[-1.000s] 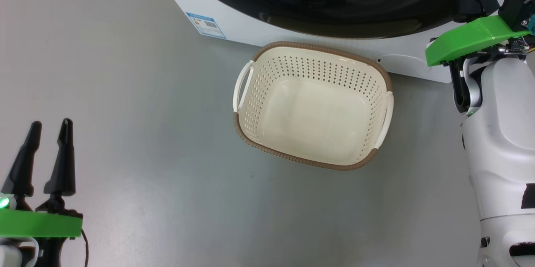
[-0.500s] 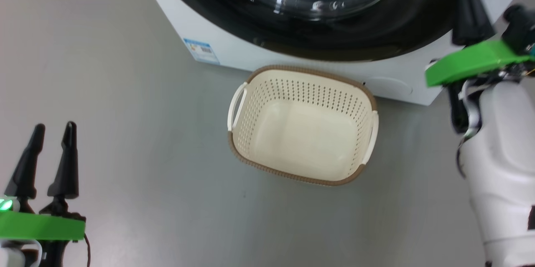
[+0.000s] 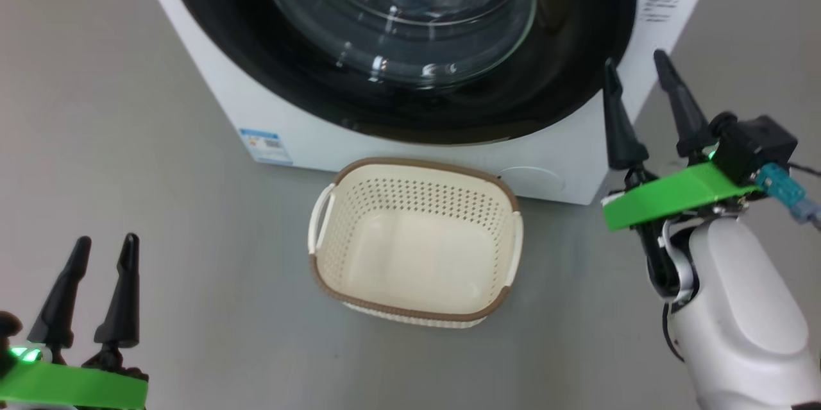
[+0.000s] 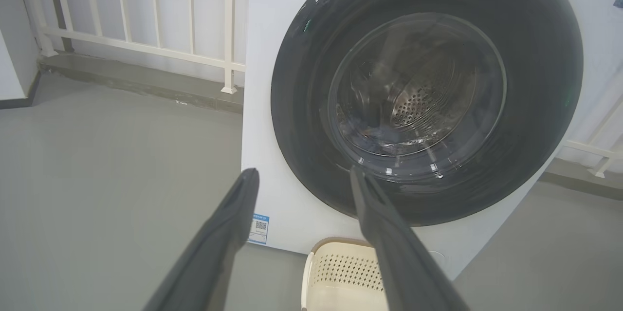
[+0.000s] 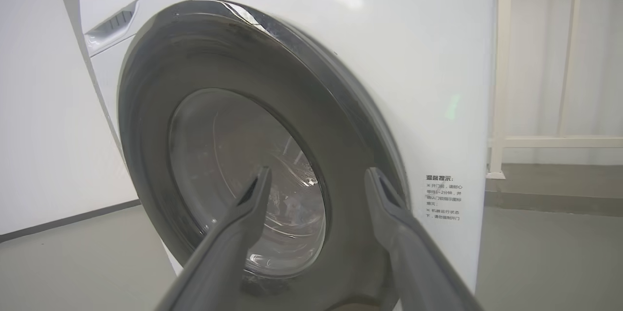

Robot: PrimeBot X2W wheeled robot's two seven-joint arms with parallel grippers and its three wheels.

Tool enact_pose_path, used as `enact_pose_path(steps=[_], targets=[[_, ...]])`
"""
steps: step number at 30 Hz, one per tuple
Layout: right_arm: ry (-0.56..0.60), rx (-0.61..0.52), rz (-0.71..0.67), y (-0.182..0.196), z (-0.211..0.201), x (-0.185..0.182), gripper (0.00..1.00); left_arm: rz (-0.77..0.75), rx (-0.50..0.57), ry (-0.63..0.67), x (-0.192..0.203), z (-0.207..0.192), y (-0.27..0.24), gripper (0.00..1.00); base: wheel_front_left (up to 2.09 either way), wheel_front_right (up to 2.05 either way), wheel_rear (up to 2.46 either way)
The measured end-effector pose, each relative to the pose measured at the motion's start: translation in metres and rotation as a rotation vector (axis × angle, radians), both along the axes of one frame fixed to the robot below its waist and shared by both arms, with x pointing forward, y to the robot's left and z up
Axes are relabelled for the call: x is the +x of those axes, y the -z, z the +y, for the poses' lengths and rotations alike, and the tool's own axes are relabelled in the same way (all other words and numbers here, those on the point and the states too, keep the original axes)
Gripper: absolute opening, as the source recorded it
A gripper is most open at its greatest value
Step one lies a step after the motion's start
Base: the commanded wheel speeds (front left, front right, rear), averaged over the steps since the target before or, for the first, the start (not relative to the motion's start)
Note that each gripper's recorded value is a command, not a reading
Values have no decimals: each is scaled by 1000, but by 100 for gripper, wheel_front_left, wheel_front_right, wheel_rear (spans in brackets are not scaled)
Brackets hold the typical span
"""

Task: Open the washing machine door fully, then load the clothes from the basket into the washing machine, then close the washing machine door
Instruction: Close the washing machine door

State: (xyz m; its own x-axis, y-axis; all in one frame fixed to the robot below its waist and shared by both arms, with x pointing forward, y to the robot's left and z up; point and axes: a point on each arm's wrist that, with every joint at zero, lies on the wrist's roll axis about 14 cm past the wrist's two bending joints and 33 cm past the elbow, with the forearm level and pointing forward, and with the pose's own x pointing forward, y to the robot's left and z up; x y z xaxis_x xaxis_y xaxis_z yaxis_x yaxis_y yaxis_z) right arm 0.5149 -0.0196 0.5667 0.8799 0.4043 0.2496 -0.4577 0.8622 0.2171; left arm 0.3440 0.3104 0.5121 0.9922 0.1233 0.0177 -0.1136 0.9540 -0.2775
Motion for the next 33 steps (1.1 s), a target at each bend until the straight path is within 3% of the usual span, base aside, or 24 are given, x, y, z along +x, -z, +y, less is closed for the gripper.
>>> enact_pose_path(steps=[14, 33], targets=[[97, 4, -36, -15, -60, -61, 100, -52, -21, 114, 16, -42, -7, 100, 0, 0, 0], [261, -18, 67, 26, -126, -127, 100, -96, -33, 205, 22, -82, -16, 100, 0, 0, 0]])
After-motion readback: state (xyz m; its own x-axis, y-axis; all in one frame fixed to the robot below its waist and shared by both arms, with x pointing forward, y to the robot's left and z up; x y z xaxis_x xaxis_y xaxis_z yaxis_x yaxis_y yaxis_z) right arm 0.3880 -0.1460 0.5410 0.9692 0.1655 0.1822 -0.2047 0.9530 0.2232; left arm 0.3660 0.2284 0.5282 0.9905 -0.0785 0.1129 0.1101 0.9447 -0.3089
